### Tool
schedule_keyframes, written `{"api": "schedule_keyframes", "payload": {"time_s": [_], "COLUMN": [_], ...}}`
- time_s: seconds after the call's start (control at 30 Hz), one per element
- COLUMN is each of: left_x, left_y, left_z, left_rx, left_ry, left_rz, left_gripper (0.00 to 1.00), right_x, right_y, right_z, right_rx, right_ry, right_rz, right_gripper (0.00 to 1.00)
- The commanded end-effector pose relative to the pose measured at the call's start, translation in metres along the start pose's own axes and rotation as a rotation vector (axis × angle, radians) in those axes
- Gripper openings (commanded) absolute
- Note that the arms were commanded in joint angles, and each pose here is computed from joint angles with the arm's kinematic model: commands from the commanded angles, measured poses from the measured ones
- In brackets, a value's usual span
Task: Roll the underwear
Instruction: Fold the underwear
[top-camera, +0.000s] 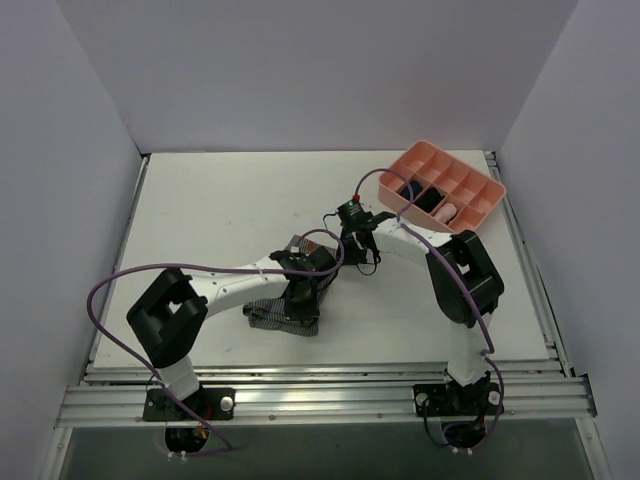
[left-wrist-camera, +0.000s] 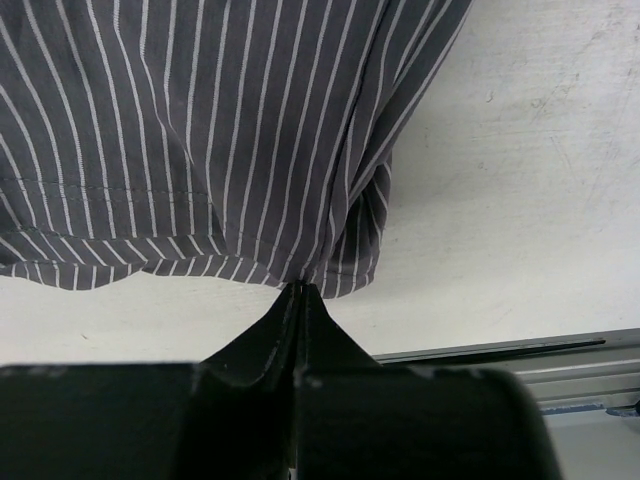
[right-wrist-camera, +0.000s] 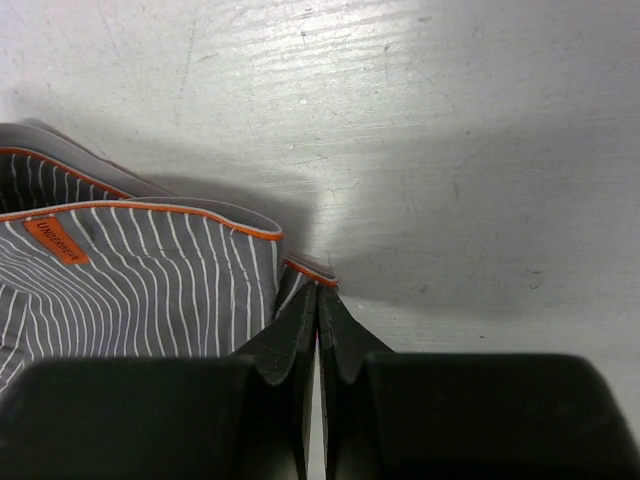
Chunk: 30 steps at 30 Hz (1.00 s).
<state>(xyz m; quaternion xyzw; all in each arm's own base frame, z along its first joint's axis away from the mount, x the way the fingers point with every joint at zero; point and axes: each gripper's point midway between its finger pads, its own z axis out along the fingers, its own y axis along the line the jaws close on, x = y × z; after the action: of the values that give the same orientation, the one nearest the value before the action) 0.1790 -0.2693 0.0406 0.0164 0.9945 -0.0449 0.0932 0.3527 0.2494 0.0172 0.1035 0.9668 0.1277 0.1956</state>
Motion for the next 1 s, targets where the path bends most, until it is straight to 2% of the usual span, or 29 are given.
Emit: {"api": "schedule_keyframes", "payload": {"time_s": [0.0,0.5,0.53,0.57,0.6,0.9,0.97], "left_x": [-0.008,-0.005,-0.008,-0.01,-0.011,-0.021,-0.022], "left_y": [-0.002,0.002,0.002,0.002,0.002,-0.009,-0.01], "left_z": [-0.015,-0.037,-0.035,-0.033,-0.031,-0.012,-0.01], "left_rx": [0.038,0.102,0.089,0.08,0.073,0.048,0.047], "left_ry": [-0.045,-0.089,-0.089,-0.089,-0.088,-0.079,-0.085], "left_rz": [0.002,-0.022,-0.023,-0.02,-0.016,0.021,0.021], "left_gripper": [0.02,0.03,0.06,0.19,0.23,0.41,0.42], "right_x": [-0.003,-0.003,-0.004,-0.005,-0.004,-0.004,-0.005], "right_y": [-0.014,-0.019,-0.019,-0.018,-0.018,-0.019,-0.018], "right_z": [0.007,0.011,0.01,0.009,0.009,0.009,0.009], "right_rx": [0.055,0.07,0.067,0.064,0.065,0.065,0.064], "right_ry": [-0.01,-0.004,-0.009,-0.011,-0.01,-0.009,-0.01], "right_rz": [0.006,0.003,0.006,0.006,0.006,0.006,0.006], "right_gripper": [0.0,0.0,0.0,0.0,0.0,0.0,0.0]}}
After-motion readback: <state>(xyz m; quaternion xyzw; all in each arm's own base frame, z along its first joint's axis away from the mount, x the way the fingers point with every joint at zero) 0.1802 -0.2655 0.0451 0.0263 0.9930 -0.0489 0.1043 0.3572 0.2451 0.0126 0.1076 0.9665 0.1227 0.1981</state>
